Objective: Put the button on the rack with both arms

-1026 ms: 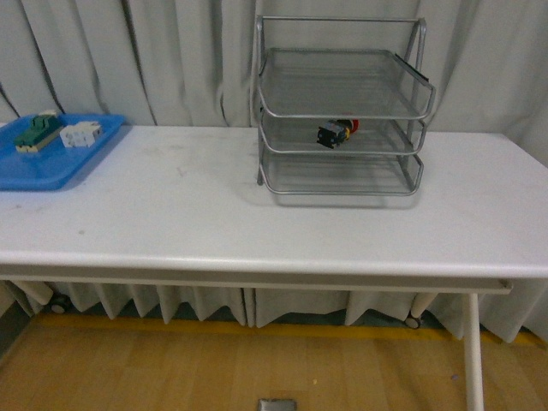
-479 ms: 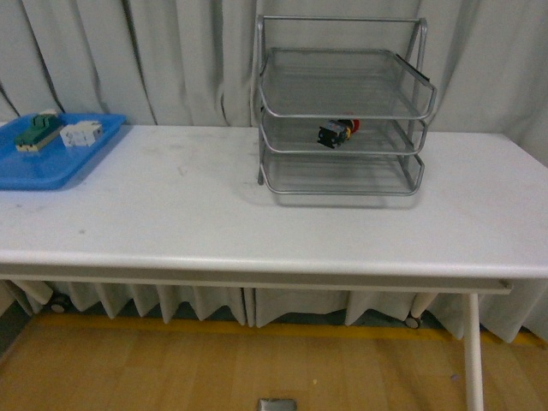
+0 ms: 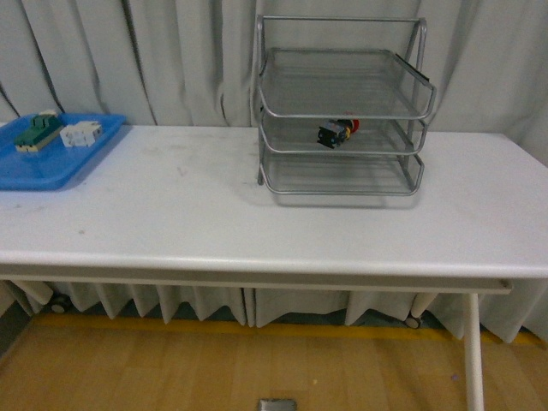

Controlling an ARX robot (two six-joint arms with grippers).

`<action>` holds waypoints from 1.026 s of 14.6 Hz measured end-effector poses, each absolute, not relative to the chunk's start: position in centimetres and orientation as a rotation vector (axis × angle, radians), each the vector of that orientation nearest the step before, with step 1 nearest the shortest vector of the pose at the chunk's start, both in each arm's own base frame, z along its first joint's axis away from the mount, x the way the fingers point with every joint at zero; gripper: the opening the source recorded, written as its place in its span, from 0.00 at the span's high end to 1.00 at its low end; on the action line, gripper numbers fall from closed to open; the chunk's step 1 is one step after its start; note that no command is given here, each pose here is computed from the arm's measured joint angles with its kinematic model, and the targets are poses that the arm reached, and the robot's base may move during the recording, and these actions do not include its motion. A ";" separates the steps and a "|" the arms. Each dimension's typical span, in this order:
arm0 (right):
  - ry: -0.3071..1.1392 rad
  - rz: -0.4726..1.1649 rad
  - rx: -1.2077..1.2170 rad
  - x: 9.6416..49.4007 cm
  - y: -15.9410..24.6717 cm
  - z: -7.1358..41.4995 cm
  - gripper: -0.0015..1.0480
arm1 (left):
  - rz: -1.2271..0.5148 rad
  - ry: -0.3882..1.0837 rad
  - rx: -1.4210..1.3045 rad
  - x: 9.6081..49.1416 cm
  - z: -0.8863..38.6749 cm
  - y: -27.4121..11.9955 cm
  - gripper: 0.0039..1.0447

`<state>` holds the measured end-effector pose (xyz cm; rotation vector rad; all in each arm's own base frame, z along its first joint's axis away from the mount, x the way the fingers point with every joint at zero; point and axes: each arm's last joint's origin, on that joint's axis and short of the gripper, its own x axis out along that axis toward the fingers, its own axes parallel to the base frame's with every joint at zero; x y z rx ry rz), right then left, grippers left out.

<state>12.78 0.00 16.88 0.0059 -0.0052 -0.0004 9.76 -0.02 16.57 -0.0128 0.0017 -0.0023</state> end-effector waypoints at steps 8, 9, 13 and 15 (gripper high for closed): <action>-0.014 0.000 0.006 11.3 0.0 17.0 0.98 | -0.002 0.002 -0.013 9.8 16.6 0.0 0.06; -0.014 0.000 0.006 11.1 0.0 17.0 0.98 | -0.002 0.002 -0.013 9.8 16.6 0.0 0.06; 0.026 0.000 0.006 10.4 0.0 16.6 0.98 | -0.002 0.002 -0.013 9.8 16.6 0.0 0.06; -0.023 -0.001 0.006 9.7 0.0 16.9 0.98 | -0.002 0.002 -0.013 9.8 16.6 0.0 0.06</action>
